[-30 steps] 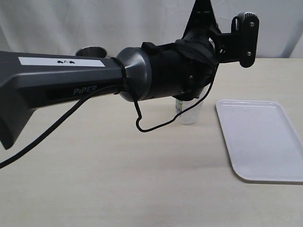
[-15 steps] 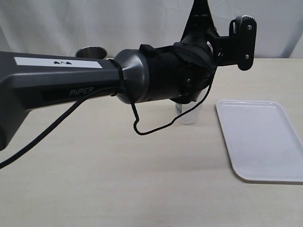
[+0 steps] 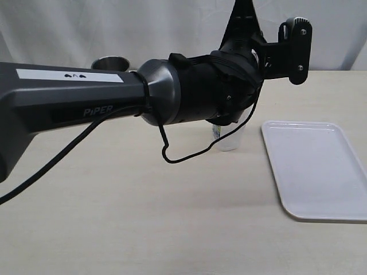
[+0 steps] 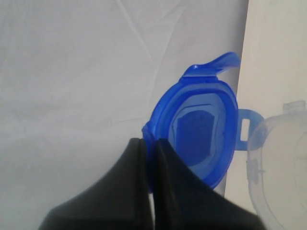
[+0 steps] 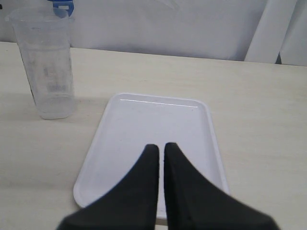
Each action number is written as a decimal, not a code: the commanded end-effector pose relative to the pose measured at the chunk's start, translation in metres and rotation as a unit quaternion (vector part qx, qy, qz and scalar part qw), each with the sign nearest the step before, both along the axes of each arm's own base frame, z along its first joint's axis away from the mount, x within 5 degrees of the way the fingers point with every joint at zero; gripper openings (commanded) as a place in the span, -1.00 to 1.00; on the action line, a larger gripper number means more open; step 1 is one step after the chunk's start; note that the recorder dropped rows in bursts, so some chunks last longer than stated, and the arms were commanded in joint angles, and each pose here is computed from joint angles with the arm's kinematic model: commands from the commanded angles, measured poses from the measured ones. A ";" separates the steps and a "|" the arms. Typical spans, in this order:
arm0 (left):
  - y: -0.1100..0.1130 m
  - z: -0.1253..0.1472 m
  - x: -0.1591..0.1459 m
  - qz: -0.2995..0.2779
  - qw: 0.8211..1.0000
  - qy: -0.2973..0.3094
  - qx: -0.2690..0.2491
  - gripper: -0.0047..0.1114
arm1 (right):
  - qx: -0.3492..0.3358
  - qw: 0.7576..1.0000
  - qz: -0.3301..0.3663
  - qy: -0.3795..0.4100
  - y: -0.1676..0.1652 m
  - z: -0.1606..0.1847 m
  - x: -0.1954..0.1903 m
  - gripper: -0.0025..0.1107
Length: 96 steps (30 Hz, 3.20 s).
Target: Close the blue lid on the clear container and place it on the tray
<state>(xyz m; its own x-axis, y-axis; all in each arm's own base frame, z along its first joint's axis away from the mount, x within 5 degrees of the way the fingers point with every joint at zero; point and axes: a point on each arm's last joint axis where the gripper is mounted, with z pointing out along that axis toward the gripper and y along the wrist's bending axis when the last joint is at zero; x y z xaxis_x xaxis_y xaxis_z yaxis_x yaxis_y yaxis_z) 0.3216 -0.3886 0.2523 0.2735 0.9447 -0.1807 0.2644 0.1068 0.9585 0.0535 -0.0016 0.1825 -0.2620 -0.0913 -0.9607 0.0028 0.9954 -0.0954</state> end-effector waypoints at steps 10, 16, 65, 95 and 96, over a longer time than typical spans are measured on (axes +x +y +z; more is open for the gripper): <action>-0.002 0.008 -0.009 0.019 0.999 -0.013 -0.028 -0.92 | -0.003 1.000 -0.004 -0.003 -0.001 0.000 0.000 -0.88; -0.003 0.007 -0.011 0.019 1.000 -0.009 -0.023 -0.92 | -0.003 1.000 -0.004 -0.003 -0.001 0.000 0.000 -0.88; 0.005 -0.027 -0.030 0.014 0.987 0.159 -0.026 -0.92 | -0.003 1.000 -0.004 -0.003 -0.001 0.000 0.000 -0.88; -0.001 -0.026 -0.041 -0.005 0.991 0.126 0.039 -0.92 | -0.003 1.000 -0.004 -0.003 -0.001 0.000 0.000 -0.88; 0.000 -0.025 -0.041 -0.005 0.992 0.123 0.041 -0.92 | -0.003 1.000 -0.004 -0.003 -0.001 0.000 0.000 -0.88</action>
